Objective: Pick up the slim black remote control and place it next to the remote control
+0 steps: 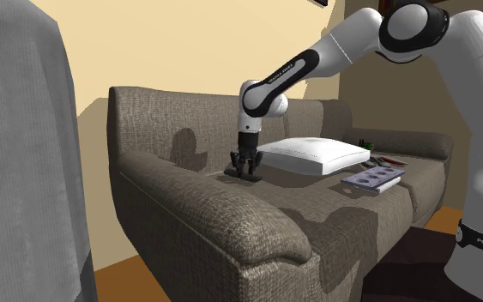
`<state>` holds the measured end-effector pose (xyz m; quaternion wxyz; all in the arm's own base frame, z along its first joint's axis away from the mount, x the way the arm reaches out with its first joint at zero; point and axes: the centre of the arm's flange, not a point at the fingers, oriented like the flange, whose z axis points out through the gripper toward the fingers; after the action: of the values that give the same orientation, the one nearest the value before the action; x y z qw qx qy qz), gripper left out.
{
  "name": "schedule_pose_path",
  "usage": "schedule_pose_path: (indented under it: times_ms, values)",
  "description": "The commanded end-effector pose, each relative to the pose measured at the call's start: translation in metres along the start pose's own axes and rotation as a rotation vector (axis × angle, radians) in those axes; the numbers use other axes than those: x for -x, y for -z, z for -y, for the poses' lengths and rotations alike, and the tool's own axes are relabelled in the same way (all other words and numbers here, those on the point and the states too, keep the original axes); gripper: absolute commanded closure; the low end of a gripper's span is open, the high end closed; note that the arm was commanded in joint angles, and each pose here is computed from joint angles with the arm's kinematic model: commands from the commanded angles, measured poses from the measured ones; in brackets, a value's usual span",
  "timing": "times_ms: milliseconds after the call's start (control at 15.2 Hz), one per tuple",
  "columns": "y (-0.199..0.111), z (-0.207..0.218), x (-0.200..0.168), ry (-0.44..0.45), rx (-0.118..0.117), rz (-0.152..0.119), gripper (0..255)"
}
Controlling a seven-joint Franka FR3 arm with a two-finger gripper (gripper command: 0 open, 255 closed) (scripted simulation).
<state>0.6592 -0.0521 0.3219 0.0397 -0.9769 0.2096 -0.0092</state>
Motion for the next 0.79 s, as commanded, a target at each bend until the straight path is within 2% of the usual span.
schedule_pose_path:
  times_ms: [0,726]
  values:
    - [0.008,0.000,0.000,0.000,0.000,0.001,255]
    - [0.066,0.005,0.000,0.000,0.000,0.001,255]
